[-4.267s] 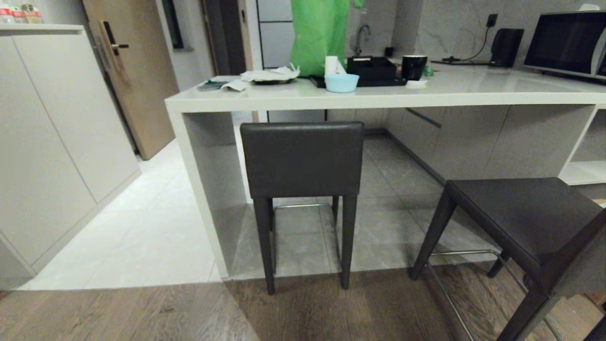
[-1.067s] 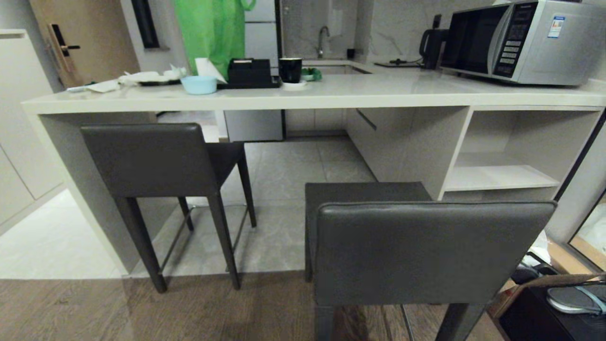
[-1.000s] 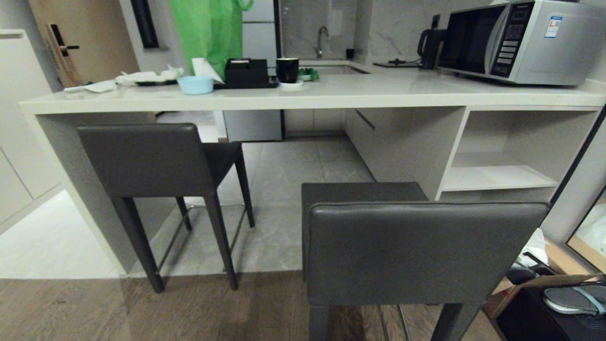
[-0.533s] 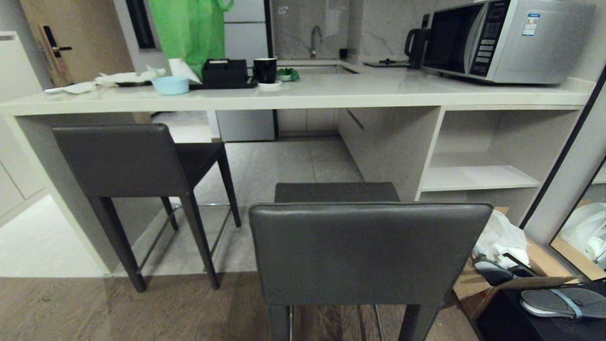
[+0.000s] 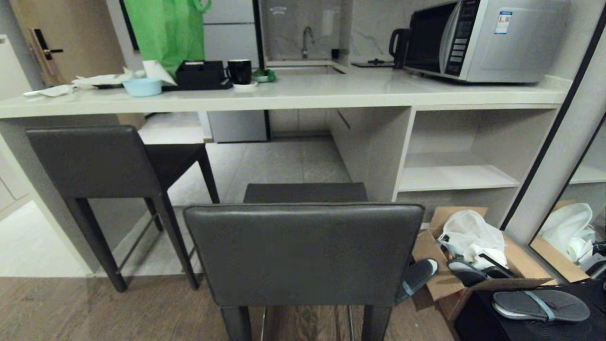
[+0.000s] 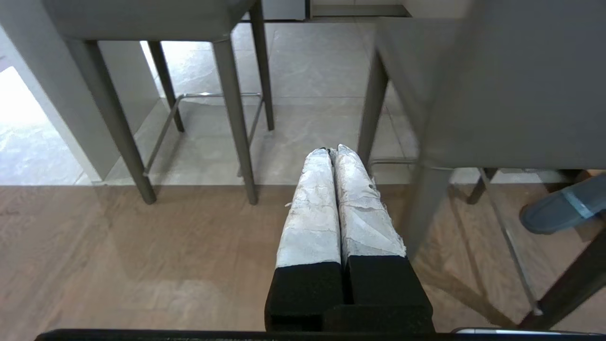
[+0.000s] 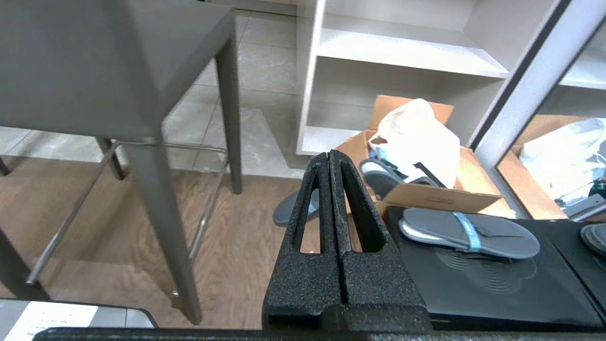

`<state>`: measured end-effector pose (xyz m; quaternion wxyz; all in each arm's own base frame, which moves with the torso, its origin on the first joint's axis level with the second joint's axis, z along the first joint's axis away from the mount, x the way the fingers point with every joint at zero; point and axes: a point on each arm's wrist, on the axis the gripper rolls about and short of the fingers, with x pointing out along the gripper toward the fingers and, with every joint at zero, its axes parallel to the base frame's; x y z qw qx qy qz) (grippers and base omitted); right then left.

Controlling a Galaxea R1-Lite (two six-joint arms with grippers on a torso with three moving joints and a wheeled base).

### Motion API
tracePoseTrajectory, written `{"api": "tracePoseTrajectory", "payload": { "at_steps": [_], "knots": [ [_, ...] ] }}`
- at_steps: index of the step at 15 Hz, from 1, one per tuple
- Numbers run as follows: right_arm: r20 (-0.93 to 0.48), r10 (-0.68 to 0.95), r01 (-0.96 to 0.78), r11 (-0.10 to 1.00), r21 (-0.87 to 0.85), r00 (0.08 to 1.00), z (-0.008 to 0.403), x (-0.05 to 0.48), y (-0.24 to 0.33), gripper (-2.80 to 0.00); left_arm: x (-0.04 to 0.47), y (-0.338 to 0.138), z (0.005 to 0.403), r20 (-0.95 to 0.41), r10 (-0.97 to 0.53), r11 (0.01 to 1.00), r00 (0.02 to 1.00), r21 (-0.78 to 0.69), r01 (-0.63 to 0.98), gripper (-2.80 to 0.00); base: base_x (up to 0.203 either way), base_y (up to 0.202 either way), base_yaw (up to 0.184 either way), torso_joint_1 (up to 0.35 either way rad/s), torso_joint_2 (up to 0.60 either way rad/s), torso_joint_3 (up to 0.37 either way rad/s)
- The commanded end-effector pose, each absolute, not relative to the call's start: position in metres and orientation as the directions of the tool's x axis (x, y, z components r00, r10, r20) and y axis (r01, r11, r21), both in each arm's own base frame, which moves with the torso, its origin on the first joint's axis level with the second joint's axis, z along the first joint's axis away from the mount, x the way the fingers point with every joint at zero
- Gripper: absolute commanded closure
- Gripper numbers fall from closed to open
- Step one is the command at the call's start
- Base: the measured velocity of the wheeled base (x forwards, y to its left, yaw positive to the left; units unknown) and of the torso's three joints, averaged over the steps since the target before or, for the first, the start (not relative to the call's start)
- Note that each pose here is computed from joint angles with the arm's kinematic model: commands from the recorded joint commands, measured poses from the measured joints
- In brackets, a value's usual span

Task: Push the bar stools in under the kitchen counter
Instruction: Push the gray chair back under the dining table

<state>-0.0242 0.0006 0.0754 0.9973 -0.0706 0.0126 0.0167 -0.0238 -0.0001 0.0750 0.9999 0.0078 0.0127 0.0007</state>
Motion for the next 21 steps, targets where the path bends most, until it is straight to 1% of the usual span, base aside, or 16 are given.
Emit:
{"api": "tracePoseTrajectory", "payload": {
  "at_steps": [1, 4, 5, 6, 7, 8, 9, 10, 11, 13, 15, 17, 19, 21],
  "knots": [
    [-0.029, 0.034, -0.038, 0.989, -0.146, 0.999, 0.075, -0.024, 0.001, 0.00, -0.024, 0.000, 0.075, -0.021, 0.001, 1.000, 1.000, 0.015, -0.001, 0.00, 0.000, -0.089, 0.006, 0.007, 0.00, 0.002],
    [-0.034, 0.032, -0.037, 0.989, -0.146, 0.999, 0.076, -0.025, 0.001, 0.00, -0.023, 0.000, 0.076, -0.008, 0.000, 1.000, 1.000, 0.031, 0.000, 0.00, 0.000, 0.000, 0.000, 0.000, 0.00, 0.000],
    [-0.056, 0.033, -0.041, 0.989, -0.143, 0.998, 0.079, -0.026, 0.001, 0.00, -0.024, 0.000, 0.076, -0.004, -0.002, 1.000, 1.000, 0.029, 0.002, 0.00, 0.000, 0.000, 0.000, 0.000, 0.00, 0.000],
    [-0.074, 0.036, -0.046, 0.990, -0.132, 0.997, 0.089, -0.025, 0.001, 0.00, -0.025, 0.000, 0.082, 0.015, -0.003, 1.000, 1.000, 0.027, 0.003, 0.00, 0.000, 0.000, 0.000, 0.000, 0.00, 0.000],
    [-0.102, 0.046, -0.056, 0.993, -0.106, 0.994, 0.104, -0.022, 0.001, 0.00, -0.029, 0.000, 0.098, 0.048, -0.011, 1.000, 0.999, 0.026, 0.009, 0.00, 0.000, 0.000, 0.000, 0.000, 0.00, 0.000],
    [-0.129, 0.062, -0.072, 0.995, -0.075, 0.990, 0.122, -0.015, 0.001, 0.00, -0.031, -0.001, 0.117, 0.047, -0.025, 0.999, 0.999, 0.025, 0.024, 0.00, 0.000, 0.000, 0.000, 0.000, 0.00, 0.000],
    [-0.152, 0.087, -0.097, 0.994, -0.054, 0.984, 0.138, -0.005, 0.002, 0.00, -0.028, -0.001, 0.134, 0.013, -0.055, 0.998, 0.998, 0.018, 0.055, 0.00, 0.000, 0.000, 0.000, 0.000, 0.00, 0.000],
    [-0.174, 0.127, -0.136, 0.990, -0.037, 0.976, 0.154, 0.011, 0.003, 0.00, -0.016, -0.001, 0.150, -0.055, -0.114, 0.993, 0.992, 0.000, 0.114, 0.00, 0.000, 0.000, 0.000, 0.000, 0.00, 0.000],
    [-0.195, 0.168, -0.176, 0.984, -0.025, 0.966, 0.167, 0.030, 0.004, 0.00, 0.000, -0.003, 0.160, -0.120, -0.191, 0.982, 0.974, -0.025, 0.190, 0.00, 0.000, 0.000, 0.000, 0.000, 0.00, 0.000],
    [-0.243, 0.257, -0.266, 0.964, -0.003, 0.935, 0.181, 0.074, 0.008, 0.00, 0.038, -0.010, 0.170, -0.188, -0.321, 0.947, 0.928, -0.068, 0.313, 0.00, 0.000, 0.000, 0.000, 0.000, 0.00, 0.000],
    [-0.308, 0.431, -0.440, 0.897, 0.046, 0.848, 0.178, 0.113, 0.030, 0.00, 0.079, -0.021, 0.168, -0.240, -0.417, 0.909, 0.877, -0.102, 0.404, 0.00, 0.000, 0.000, 0.000, 0.000, 0.00, 0.000],
    [-0.368, 0.583, -0.587, 0.802, 0.113, 0.725, 0.165, 0.142, 0.065, 0.00, 0.118, -0.035, 0.156, -0.307, -0.480, 0.877, 0.822, -0.135, 0.462, 0.00, 0.000, 0.000, 0.000, 0.000, 0.00, 0.000],
    [-0.402, 0.636, -0.634, 0.757, 0.158, 0.659, 0.148, 0.166, 0.091, 0.00, 0.149, -0.050, 0.139, -0.358, -0.530, 0.846, 0.769, -0.157, 0.510, 0.00, 0.000, 0.000, 0.000, 0.000, 0.00, 0.000],
    [-0.401, 0.654, -0.651, 0.740, 0.167, 0.641, 0.133, 0.185, 0.113, 0.00, 0.170, -0.063, 0.122, -0.382, -0.567, 0.819, 0.730, -0.167, 0.549, 0.00, 0.000, 0.000, 0.000, 0.000, 0.00, 0.000]
  ]
}}
